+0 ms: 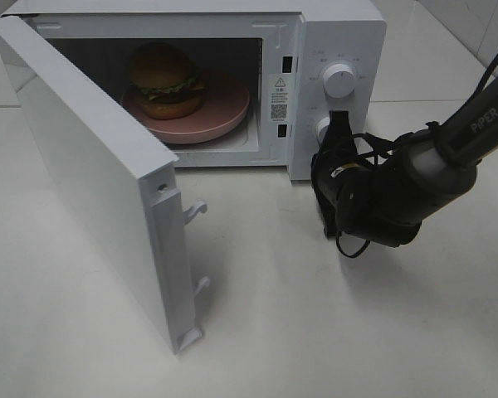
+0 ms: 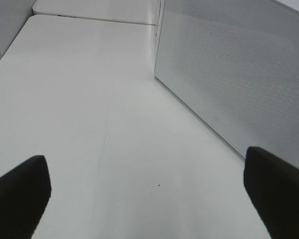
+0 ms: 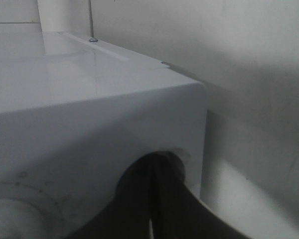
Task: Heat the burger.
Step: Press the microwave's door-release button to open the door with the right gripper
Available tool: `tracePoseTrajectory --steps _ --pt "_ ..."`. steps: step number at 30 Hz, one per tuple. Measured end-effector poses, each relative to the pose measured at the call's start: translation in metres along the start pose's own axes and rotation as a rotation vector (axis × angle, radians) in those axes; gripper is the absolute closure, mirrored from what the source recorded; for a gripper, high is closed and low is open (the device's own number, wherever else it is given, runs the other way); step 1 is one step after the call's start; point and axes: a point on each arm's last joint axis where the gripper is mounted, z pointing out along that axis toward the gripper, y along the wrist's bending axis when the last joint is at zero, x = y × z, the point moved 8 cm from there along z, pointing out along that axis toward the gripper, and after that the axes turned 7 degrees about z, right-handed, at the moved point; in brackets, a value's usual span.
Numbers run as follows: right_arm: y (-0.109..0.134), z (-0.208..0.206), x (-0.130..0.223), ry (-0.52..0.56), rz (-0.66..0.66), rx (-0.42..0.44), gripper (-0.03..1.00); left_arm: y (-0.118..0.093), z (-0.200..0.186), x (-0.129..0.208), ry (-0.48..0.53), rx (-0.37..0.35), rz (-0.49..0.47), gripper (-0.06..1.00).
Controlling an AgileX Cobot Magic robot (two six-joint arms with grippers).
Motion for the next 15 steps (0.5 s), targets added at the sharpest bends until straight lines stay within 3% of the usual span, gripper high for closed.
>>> tracePoseTrajectory --steps 15 --pt "-0.0028 -0.0055 0.0048 -0.024 0.012 0.009 0.95 0.0000 0.0000 0.0000 0.000 0.000 0.000 -0.03"
